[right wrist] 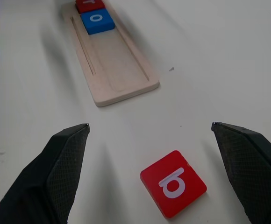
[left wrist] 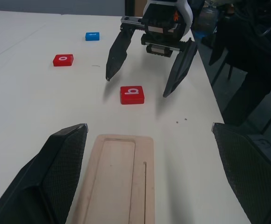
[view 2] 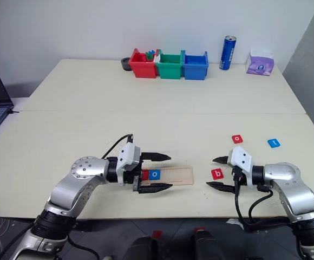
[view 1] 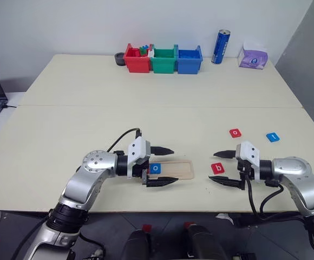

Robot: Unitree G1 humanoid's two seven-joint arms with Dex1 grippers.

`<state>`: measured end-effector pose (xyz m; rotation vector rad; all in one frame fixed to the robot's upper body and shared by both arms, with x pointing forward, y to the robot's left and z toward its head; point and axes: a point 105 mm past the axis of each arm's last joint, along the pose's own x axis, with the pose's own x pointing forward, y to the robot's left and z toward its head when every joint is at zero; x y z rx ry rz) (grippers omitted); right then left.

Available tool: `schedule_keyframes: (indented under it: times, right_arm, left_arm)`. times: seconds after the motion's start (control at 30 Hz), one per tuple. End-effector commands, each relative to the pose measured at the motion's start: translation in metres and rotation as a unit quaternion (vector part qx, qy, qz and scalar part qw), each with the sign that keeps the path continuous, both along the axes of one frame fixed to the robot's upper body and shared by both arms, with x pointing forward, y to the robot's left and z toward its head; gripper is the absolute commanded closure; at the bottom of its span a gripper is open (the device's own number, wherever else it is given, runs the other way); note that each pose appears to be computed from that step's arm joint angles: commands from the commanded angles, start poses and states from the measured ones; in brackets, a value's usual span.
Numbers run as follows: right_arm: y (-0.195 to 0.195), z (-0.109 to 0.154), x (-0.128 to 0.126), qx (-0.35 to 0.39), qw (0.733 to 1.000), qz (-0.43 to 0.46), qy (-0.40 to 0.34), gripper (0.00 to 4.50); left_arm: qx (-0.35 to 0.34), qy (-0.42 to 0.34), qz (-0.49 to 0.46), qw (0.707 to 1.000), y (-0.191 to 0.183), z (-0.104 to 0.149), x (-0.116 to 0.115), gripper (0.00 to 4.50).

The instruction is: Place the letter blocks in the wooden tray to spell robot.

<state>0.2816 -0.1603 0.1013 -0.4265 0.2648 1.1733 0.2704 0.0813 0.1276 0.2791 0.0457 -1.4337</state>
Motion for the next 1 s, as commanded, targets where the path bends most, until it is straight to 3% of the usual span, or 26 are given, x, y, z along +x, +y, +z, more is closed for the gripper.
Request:
schedule_keyframes:
  times: [0.03,0.6,0.7,0.87,1.0]
  right_arm:
    - [-0.003,0.005,0.007,-0.011,1.0,0.015,-0.02,0.04]
    - [-0.014,-0.012,0.021,-0.049,0.997,0.053,-0.007,0.04]
    - [-0.015,-0.013,0.022,-0.052,0.997,0.053,-0.008,0.66]
    - [-0.012,-0.011,0.021,-0.047,0.997,0.059,-0.008,2.47]
    - [-0.008,-0.009,0.021,-0.04,0.997,0.066,-0.01,3.03]
  left_arm:
    - [0.0,-0.028,-0.014,1.0,0.0,0.01,-0.007,0.0]
    - [0.026,-0.049,-0.04,0.998,0.003,0.013,-0.013,0.0]
    - [0.025,-0.051,-0.04,0.998,0.002,0.014,-0.014,0.0]
    - [0.023,-0.053,-0.04,0.998,0.001,0.015,-0.015,0.0]
    - [0.023,-0.057,-0.038,0.997,0.0,0.017,-0.015,0.0]
